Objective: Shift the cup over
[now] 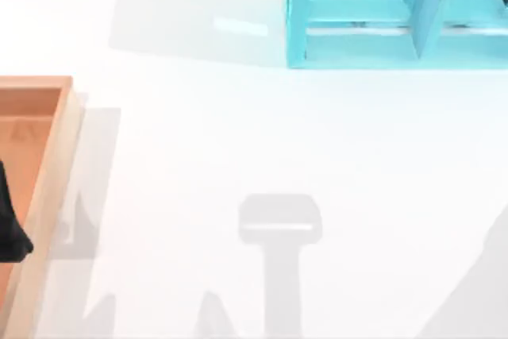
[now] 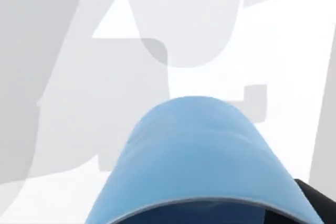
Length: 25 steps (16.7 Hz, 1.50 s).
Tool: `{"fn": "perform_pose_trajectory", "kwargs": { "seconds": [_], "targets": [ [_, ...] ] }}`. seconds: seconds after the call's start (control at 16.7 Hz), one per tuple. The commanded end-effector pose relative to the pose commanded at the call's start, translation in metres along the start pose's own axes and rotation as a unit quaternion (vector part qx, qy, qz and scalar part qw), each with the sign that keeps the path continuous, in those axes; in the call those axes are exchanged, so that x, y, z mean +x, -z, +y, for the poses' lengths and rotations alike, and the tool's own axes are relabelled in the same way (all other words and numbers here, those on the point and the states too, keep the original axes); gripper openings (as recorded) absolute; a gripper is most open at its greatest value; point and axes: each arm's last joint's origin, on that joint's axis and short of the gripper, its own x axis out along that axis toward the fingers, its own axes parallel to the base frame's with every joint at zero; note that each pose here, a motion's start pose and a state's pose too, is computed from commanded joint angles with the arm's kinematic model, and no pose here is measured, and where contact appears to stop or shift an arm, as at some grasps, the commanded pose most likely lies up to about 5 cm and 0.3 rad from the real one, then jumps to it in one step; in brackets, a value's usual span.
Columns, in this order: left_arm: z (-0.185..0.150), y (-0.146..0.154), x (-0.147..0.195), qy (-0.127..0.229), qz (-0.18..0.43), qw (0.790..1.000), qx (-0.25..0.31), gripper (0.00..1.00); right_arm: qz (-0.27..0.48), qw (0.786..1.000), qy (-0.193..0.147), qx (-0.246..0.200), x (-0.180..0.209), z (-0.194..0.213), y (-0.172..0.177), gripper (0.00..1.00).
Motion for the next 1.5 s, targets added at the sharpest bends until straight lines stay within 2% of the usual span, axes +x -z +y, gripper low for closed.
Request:
{"fn": "perform_pose_trajectory", "kwargs": {
  "seconds": [0.18, 0.48, 0.96, 1.26, 1.5],
  "targets": [
    [0.0, 0.0, 0.0, 0.0, 0.0, 1.0, 0.0, 1.0, 0.003, 1.0, -0.002, 0.001, -0.008, -0.027, 0.012, 0.0],
    [0.0, 0.0, 0.0, 0.0, 0.0, 1.0, 0.0, 1.0, 0.001, 1.0, 0.0, 0.0, -0.009, -0.027, 0.012, 0.0],
    [0.0, 0.0, 0.0, 0.0, 0.0, 1.0, 0.0, 1.0, 0.002, 1.0, -0.002, 0.001, 0.051, -0.02, 0.013, 0.0],
    [0.0, 0.0, 0.0, 0.0, 0.0, 1.0, 0.0, 1.0, 0.003, 1.0, -0.003, 0.001, 0.056, -0.019, 0.014, 0.0],
    [0.0, 0.0, 0.0, 0.0, 0.0, 1.0, 0.0, 1.0, 0.003, 1.0, -0.003, 0.001, 0.056, -0.019, 0.014, 0.3]
  ]
}}
